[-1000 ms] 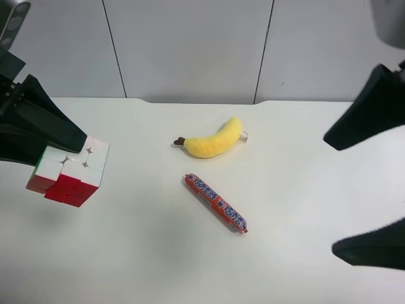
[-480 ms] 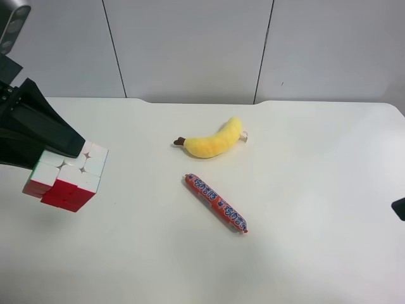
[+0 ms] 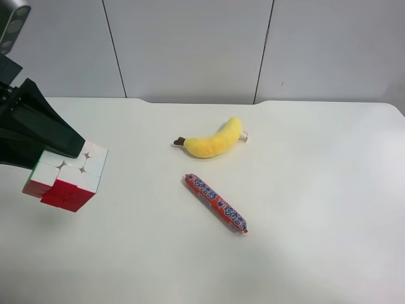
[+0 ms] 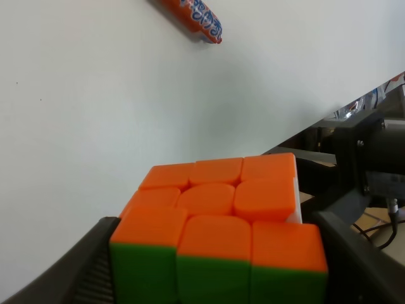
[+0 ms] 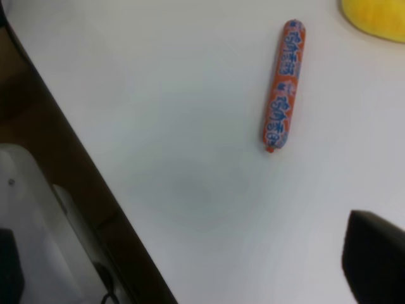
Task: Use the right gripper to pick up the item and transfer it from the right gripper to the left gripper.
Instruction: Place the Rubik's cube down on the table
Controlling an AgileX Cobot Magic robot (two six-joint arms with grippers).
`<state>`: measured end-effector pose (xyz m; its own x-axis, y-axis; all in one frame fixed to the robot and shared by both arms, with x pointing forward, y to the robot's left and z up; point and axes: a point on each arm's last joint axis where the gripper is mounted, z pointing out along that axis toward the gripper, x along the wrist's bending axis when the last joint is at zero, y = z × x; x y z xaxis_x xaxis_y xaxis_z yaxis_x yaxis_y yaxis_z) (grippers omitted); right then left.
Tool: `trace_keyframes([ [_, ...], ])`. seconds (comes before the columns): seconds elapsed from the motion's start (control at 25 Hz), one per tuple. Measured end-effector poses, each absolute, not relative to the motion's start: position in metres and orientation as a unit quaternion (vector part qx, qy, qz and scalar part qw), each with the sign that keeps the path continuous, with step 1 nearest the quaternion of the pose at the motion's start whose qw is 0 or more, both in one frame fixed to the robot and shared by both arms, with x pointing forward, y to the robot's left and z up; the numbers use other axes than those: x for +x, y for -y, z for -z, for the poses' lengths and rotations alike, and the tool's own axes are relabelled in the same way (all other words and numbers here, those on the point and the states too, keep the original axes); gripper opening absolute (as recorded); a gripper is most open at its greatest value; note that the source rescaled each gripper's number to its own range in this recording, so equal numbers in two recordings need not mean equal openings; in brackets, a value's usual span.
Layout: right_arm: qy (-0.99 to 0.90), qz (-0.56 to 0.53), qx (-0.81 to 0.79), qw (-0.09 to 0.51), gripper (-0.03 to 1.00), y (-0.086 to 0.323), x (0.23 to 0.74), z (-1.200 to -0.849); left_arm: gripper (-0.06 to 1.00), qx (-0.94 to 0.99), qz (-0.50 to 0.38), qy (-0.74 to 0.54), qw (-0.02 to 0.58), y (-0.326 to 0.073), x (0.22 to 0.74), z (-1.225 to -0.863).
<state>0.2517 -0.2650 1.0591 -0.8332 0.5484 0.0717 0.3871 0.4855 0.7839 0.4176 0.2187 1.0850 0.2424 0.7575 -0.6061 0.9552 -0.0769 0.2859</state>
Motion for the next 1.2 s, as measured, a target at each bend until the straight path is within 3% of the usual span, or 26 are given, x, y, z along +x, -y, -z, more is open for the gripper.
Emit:
trace_keyframes([
  [0.4,-0.847,-0.444,0.276,0.1,1.0,0.27,0.248,-1.06,0.01,0.718,0.152,-0.596,0.325,-0.219,0.418,-1.085],
  [0.88,-0.707,-0.483,0.447,0.261,1.0,0.291,0.228,-1.062,0.01,0.725,0.14,-0.596,0.314,-0.221,0.418,-1.083],
  [1.2,-0.678,-0.468,0.489,0.287,1.0,0.289,0.229,-1.061,0.01,0.748,0.042,-0.599,0.283,-0.235,0.427,-1.077],
])
